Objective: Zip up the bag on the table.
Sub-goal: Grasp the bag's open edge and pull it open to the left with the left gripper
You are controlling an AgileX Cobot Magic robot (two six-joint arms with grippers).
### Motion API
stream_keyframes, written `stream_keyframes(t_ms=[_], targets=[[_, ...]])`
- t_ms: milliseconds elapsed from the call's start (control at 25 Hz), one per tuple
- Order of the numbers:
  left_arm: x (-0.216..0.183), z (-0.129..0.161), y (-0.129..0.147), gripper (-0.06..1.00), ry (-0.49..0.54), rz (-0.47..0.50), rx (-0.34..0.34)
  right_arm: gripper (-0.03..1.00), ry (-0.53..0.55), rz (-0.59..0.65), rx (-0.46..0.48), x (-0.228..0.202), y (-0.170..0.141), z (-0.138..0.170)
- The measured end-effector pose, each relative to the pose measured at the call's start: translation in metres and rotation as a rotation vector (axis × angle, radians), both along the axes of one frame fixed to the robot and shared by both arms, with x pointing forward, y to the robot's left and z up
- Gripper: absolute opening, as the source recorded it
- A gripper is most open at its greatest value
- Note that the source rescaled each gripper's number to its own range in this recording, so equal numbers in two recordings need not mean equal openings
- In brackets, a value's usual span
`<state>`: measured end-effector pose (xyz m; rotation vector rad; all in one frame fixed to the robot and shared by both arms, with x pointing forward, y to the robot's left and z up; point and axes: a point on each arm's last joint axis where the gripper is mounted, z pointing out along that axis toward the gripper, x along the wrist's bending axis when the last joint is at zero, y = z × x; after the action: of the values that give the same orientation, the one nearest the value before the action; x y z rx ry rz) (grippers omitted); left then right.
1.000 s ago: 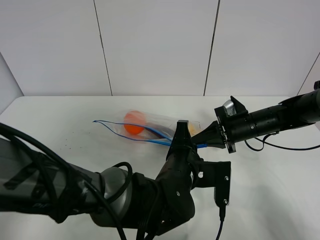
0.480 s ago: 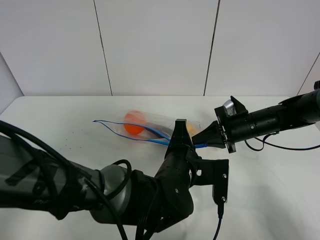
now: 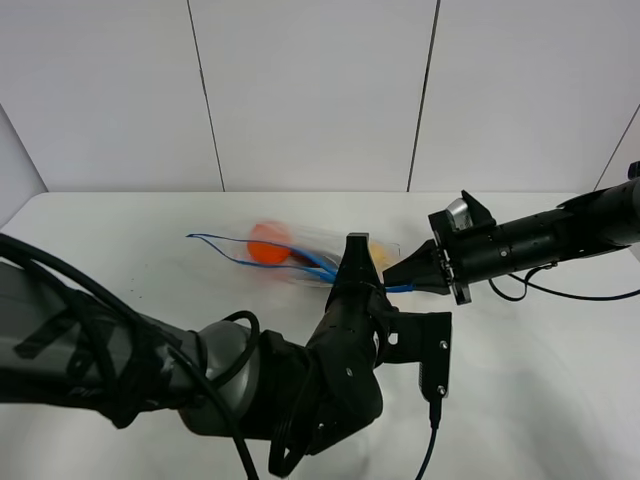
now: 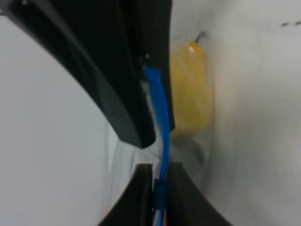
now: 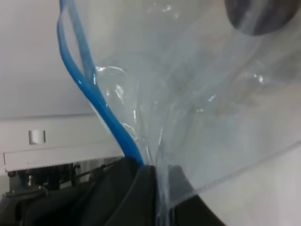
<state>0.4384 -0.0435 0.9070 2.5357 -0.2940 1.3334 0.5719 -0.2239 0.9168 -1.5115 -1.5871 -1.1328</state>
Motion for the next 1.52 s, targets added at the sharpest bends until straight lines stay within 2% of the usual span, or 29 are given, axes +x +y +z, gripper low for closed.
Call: stream_keyframes(t_ms=[120, 240, 440, 760, 1200, 1520], targets=[[0.005, -0.001, 0.005, 0.0, -0.013, -0.007, 0.062, 0.0, 0.0, -0.001, -0.001, 0.0, 0.0, 0.0], [0.011, -0.001, 0.011, 0.0, -0.023, 0.026, 0.105, 0.0, 0.0, -0.001, -0.001, 0.0, 0.0, 0.0], [0.018, 0.0, 0.019, 0.0, -0.046, 0.095, 0.128, 0.0, 0.0, 0.002, -0.002, 0.0, 0.0, 0.0], [0.027, 0.002, 0.026, 0.0, -0.067, 0.125, 0.159, 0.0, 0.0, 0.004, -0.003, 0.0, 0.0, 0.0], [0.059, 0.003, 0.053, 0.0, -0.084, 0.209, 0.234, 0.0, 0.0, 0.008, -0.006, -0.001, 0.0, -0.001], [0.079, 0.003, 0.073, 0.0, -0.077, 0.278, 0.242, 0.0, 0.0, 0.01, -0.008, -0.001, 0.0, -0.001]])
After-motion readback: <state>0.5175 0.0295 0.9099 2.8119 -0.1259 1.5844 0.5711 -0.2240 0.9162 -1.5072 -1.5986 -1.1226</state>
